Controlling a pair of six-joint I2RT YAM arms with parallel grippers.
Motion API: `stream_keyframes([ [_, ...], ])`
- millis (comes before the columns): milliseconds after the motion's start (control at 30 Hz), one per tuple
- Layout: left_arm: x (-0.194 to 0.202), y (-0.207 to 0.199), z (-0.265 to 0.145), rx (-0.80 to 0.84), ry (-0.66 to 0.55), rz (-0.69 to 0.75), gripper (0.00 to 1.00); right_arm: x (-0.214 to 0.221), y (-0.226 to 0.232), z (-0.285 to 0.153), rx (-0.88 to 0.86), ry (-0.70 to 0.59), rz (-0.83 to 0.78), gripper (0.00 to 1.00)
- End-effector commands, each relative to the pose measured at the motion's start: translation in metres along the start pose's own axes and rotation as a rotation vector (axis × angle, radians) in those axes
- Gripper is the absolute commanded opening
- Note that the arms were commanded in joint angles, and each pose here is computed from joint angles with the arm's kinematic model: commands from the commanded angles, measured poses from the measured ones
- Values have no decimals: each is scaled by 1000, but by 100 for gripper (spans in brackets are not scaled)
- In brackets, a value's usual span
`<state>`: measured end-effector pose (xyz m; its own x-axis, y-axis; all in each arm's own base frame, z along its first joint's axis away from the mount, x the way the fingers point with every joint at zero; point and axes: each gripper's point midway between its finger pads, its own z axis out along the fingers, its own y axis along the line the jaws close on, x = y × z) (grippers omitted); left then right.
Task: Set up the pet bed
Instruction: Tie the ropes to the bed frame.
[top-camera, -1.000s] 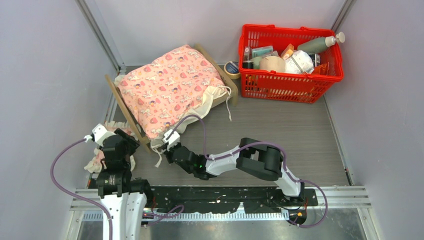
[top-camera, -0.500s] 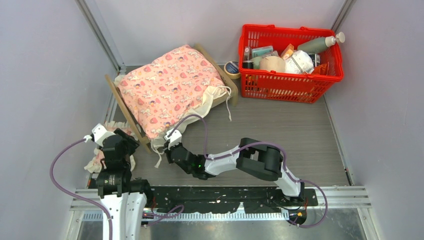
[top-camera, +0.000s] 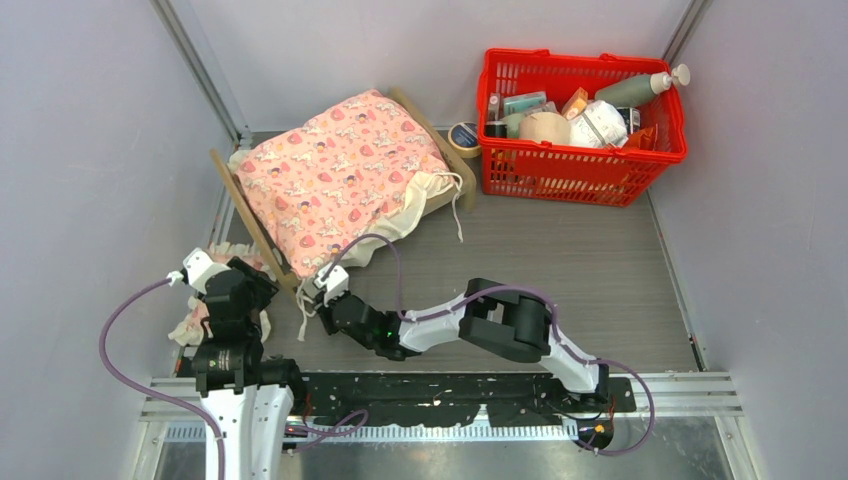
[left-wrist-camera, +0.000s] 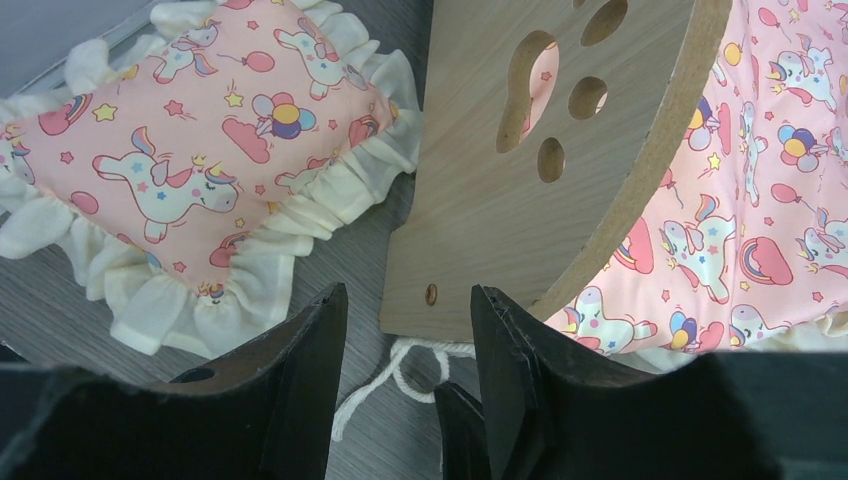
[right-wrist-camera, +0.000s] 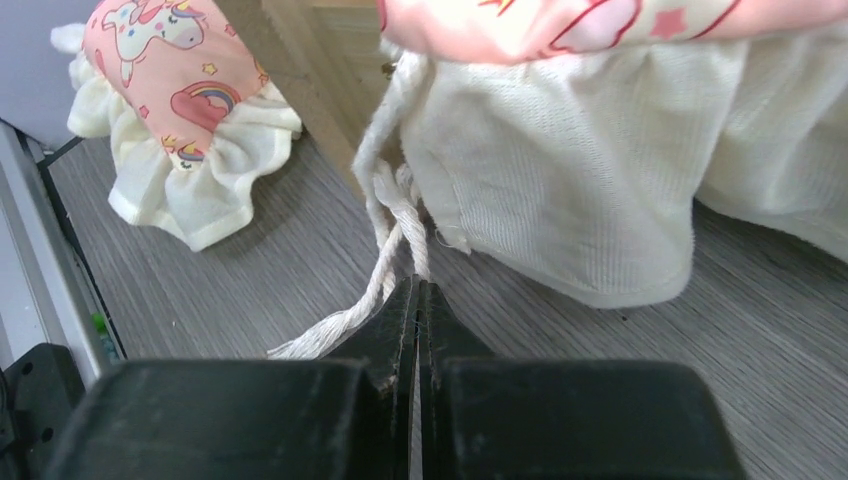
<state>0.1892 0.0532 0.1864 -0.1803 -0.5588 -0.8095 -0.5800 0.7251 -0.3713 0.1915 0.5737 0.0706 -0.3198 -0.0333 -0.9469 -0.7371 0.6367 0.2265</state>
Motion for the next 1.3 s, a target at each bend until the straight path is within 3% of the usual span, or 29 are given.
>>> stream_keyframes([
  [0,-10,0,-4,-3,-37,-33,52,-37,20,6,-73,-85,19,5],
  [233,-7,-1,-5,6,-27,-47,52,-56,-3,15,-45,-131,73,5],
  [567,-3,0,-2,-1,-16,-49,52,-92,9,13,-188,-214,117,5],
  [900,5,0,1,5,2,-64,52,-94,39,2,-380,-215,209,5],
  [1267,17,1,3,1,50,-54,53,-73,45,-3,-445,-164,331,5],
])
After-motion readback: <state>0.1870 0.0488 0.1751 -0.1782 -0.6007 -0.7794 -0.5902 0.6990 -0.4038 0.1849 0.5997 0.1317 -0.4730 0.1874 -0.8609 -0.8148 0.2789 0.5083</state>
